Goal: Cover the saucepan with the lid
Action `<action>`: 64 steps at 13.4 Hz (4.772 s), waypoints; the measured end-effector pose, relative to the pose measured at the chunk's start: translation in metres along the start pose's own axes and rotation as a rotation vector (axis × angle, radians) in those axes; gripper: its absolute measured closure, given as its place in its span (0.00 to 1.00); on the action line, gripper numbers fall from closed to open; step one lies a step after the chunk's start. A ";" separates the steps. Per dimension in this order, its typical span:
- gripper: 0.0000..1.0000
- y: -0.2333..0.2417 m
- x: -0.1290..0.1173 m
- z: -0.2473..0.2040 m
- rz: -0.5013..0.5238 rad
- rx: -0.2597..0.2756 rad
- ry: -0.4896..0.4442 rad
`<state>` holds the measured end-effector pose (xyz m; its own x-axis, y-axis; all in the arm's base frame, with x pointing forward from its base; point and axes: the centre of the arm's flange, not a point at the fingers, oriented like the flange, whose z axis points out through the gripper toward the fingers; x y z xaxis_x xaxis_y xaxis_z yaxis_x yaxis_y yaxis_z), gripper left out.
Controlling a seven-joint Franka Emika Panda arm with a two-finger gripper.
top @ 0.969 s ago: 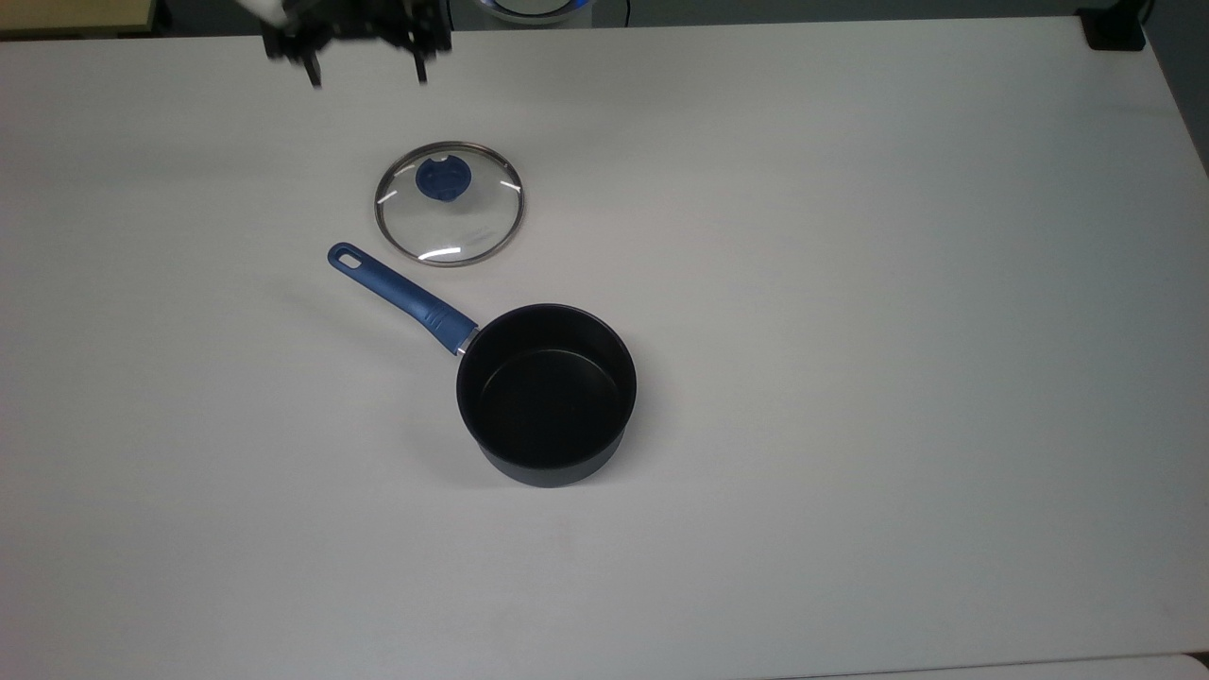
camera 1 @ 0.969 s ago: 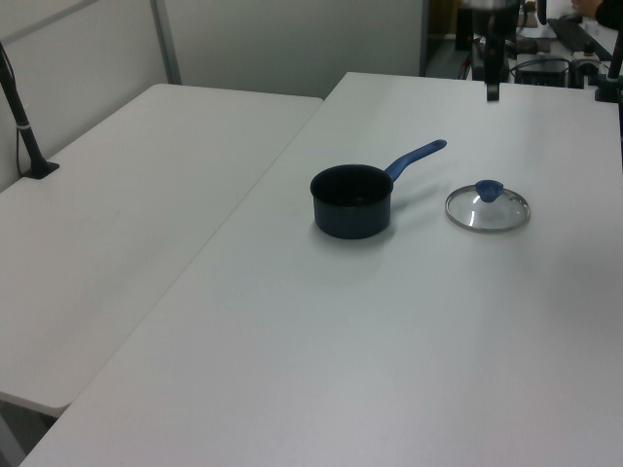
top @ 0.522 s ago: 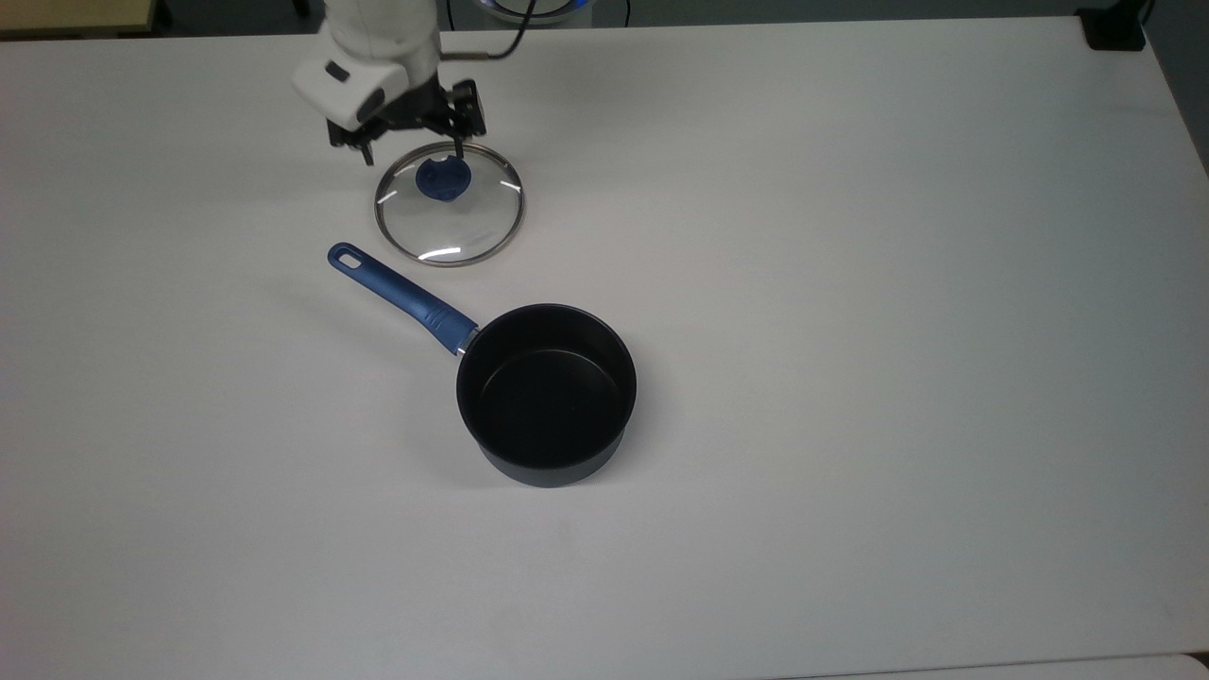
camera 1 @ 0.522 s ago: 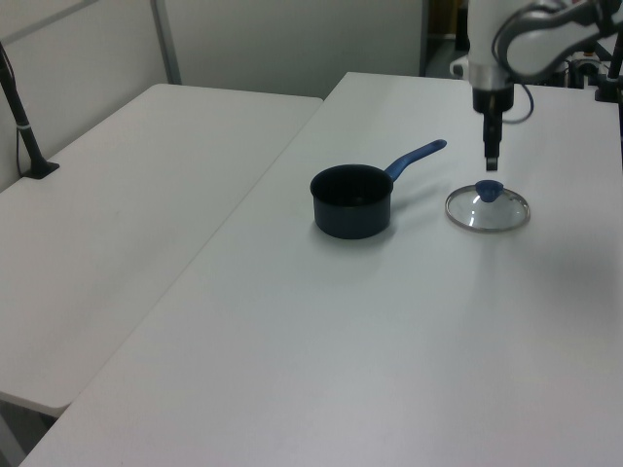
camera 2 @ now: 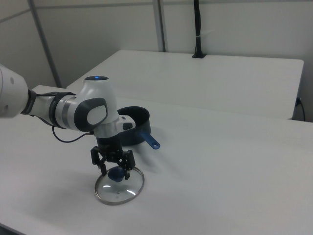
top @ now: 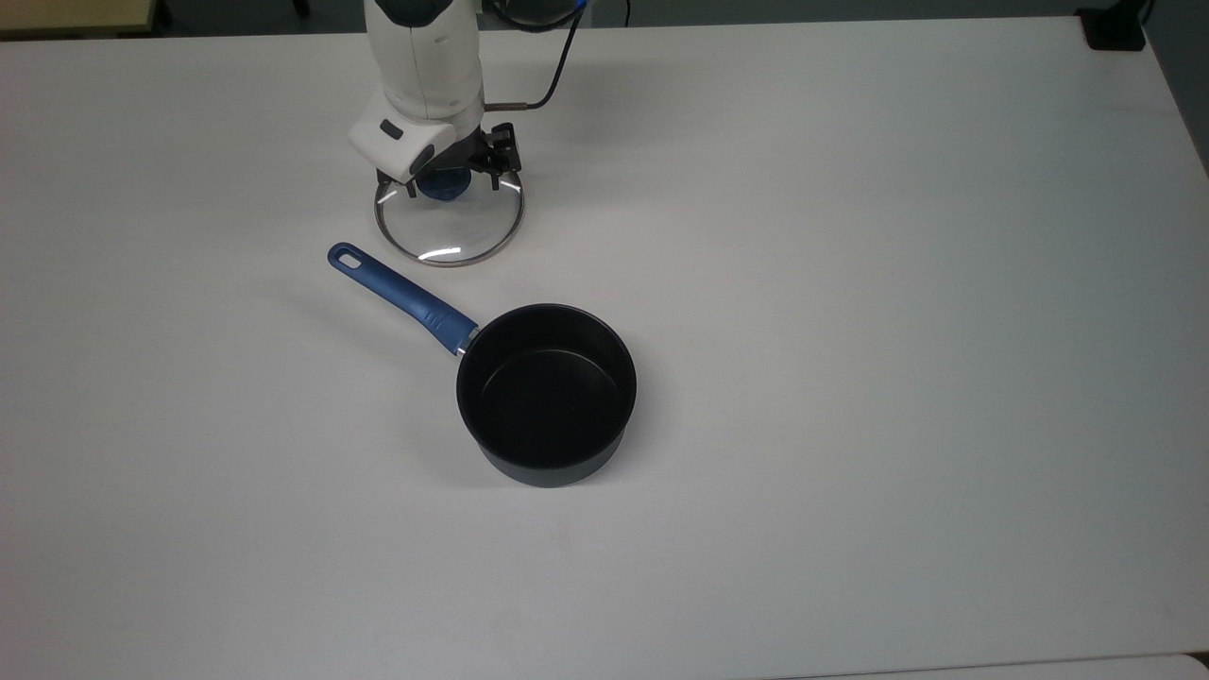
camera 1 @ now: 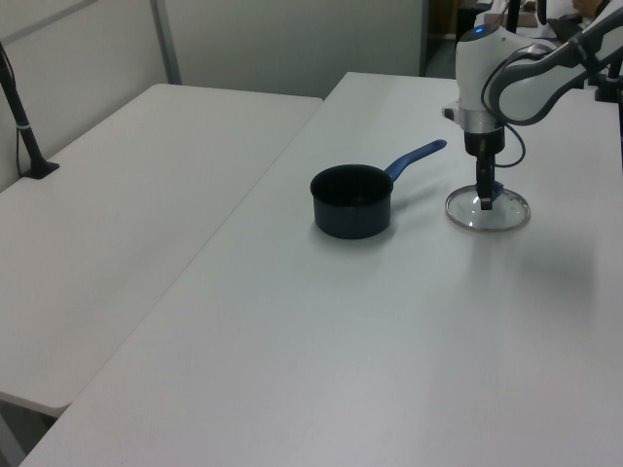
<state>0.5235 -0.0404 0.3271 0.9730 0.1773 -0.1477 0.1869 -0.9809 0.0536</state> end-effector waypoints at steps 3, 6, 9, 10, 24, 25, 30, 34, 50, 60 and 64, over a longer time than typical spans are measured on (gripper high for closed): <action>0.37 0.002 0.001 -0.004 0.006 -0.002 0.008; 0.39 0.003 0.003 -0.015 0.006 -0.004 0.009; 0.41 0.006 0.018 -0.103 0.038 0.000 0.008; 0.41 0.007 0.025 -0.144 0.069 0.011 0.058; 0.41 -0.063 0.193 -0.158 0.615 0.055 0.252; 0.41 -0.065 0.197 -0.154 0.622 0.043 0.264; 0.42 -0.064 0.204 -0.135 0.636 0.023 0.256; 0.56 -0.070 0.208 -0.124 0.626 0.009 0.247; 0.00 -0.005 0.137 -0.247 0.775 -0.005 0.281; 0.00 -0.001 -0.017 -0.320 0.475 -0.028 0.137; 0.00 0.013 -0.018 -0.322 0.368 -0.023 0.206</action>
